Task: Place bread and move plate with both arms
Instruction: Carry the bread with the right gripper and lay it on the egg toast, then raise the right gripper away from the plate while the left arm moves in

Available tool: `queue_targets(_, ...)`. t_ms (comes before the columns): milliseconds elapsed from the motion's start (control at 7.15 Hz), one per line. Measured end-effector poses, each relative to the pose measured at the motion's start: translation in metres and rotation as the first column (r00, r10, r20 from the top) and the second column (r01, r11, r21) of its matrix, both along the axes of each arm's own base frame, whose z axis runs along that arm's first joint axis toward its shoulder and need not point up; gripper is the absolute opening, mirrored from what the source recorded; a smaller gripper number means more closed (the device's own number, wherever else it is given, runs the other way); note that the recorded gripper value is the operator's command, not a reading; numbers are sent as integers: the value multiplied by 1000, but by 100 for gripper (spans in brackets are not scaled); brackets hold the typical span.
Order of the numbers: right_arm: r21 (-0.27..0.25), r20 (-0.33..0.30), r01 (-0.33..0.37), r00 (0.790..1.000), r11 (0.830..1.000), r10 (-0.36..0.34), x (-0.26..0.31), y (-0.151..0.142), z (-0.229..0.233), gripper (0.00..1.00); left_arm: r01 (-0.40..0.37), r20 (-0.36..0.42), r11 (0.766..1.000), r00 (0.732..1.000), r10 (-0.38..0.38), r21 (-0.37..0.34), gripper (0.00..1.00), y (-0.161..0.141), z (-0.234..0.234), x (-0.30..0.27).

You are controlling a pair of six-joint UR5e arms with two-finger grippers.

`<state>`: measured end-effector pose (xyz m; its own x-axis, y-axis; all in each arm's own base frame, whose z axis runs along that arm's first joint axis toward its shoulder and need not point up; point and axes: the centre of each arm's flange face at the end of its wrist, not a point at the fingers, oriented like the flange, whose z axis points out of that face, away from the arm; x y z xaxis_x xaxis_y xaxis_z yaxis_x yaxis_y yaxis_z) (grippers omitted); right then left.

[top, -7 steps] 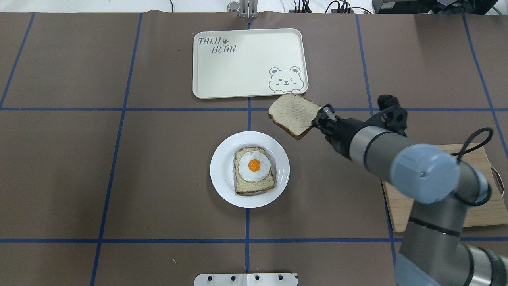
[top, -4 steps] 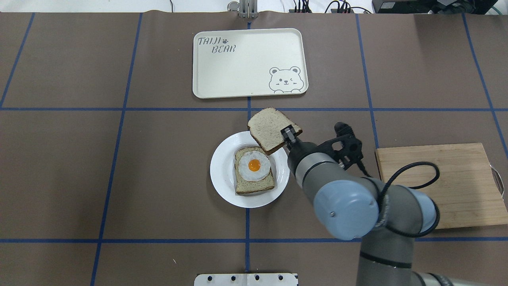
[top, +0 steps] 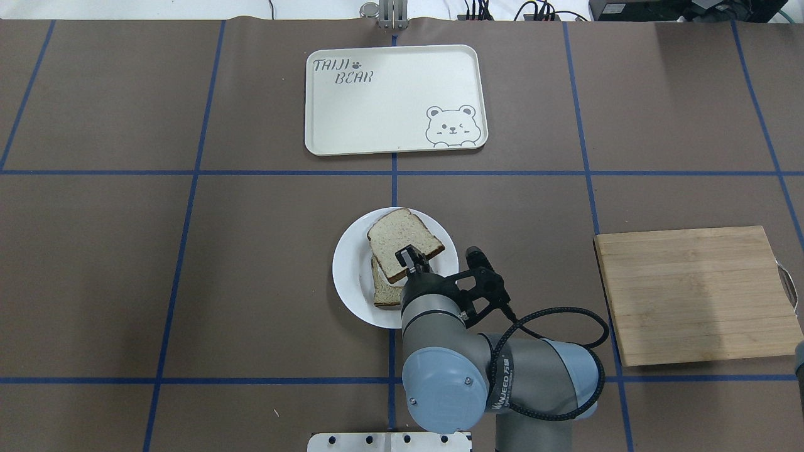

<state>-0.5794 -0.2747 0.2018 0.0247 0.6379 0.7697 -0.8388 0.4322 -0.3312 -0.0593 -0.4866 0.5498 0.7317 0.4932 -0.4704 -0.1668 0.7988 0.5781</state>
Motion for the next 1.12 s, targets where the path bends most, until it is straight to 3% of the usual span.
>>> queue_targets(280, 54, -97, 137, 987, 989, -131, 28, 1, -16, 100, 0, -1, 1000, 1000, 0, 1, 98, 0, 0, 0)
queue_targets(420, 48, -158, 244, 959, 969, -234, 62, -14, -24, 100, 2, -10, 1000, 1000, -2, -1, 98, 0, -2, 1)
queue_targets(559, 28, -223, 347, 916, 937, -333, 98, -45, -23, 100, 12, -50, 1000, 999, -13, -8, 98, 0, -8, 4)
queue_targets(699, 11, -304, 453, 851, 891, -429, 135, -85, -8, 100, 24, -135, 1000, 991, -26, -18, 98, 0, -20, 18)
queue_targets(839, -17, -390, 560, 760, 829, -521, 180, -131, 22, 100, 40, -239, 998, 970, -48, -40, 98, 1, -38, 44)
queue_targets(979, -52, -455, 632, 674, 773, -582, 222, -173, 55, 100, 113, -328, 991, 936, -130, -73, 99, 2, -57, 72)
queue_targets(1119, -94, -500, 674, 604, 733, -620, 263, -209, 89, 100, 231, -384, 968, 889, -250, -96, 99, 1, -72, 100)
